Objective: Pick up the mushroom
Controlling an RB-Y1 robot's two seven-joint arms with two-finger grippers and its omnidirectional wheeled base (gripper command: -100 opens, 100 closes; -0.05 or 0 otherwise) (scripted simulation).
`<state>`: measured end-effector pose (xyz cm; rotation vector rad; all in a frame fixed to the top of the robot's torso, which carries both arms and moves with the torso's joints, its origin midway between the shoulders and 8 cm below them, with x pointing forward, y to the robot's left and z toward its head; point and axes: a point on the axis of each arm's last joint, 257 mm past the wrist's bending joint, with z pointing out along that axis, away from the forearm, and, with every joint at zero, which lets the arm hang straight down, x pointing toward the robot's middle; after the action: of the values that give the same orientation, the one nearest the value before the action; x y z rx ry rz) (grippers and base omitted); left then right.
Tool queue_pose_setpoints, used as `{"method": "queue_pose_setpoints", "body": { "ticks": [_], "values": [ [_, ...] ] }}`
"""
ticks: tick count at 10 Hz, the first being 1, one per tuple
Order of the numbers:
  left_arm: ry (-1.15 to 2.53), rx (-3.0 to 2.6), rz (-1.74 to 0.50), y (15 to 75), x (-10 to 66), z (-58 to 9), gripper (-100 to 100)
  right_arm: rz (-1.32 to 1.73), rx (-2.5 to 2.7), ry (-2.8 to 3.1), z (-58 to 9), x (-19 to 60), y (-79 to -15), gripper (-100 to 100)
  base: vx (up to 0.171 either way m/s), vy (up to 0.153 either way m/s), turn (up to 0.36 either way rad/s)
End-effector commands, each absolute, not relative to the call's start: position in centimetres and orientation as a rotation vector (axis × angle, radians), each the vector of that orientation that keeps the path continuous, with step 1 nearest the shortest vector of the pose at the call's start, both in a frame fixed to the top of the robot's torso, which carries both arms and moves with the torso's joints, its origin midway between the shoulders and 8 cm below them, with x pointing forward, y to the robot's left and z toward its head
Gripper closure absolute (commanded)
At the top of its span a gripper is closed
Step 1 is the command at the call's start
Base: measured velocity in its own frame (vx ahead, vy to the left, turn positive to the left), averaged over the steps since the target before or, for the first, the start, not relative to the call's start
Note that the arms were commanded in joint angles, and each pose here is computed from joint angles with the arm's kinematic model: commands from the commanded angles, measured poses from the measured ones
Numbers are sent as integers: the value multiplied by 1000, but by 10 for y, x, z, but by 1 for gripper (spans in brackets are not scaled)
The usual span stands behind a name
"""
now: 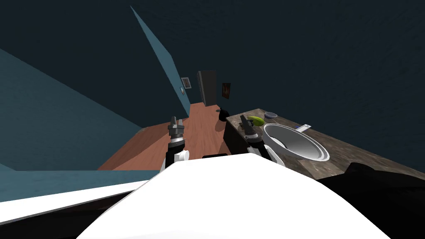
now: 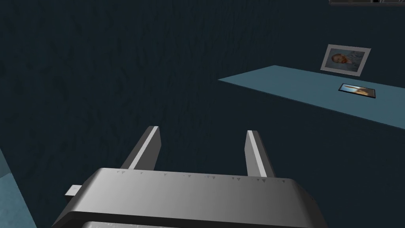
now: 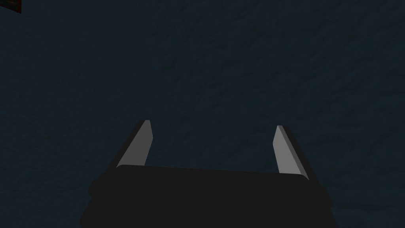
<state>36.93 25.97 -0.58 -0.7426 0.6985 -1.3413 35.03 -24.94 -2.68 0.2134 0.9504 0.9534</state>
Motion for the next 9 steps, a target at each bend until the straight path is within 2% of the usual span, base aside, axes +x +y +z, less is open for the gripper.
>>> {"method": "queue_pose_setpoints", "body": {
  "ticks": [1, 9],
  "values": [
    [699, -743, -1341, 260, 369, -6, 0, 867, 132, 1016, -41, 357, -253, -100, -147, 70, 63],
    [699, -743, -1341, 260, 369, -6, 0, 567, -191, 1220, -87, 376, -277, -100, -108, 55, 46]
  ]
}}
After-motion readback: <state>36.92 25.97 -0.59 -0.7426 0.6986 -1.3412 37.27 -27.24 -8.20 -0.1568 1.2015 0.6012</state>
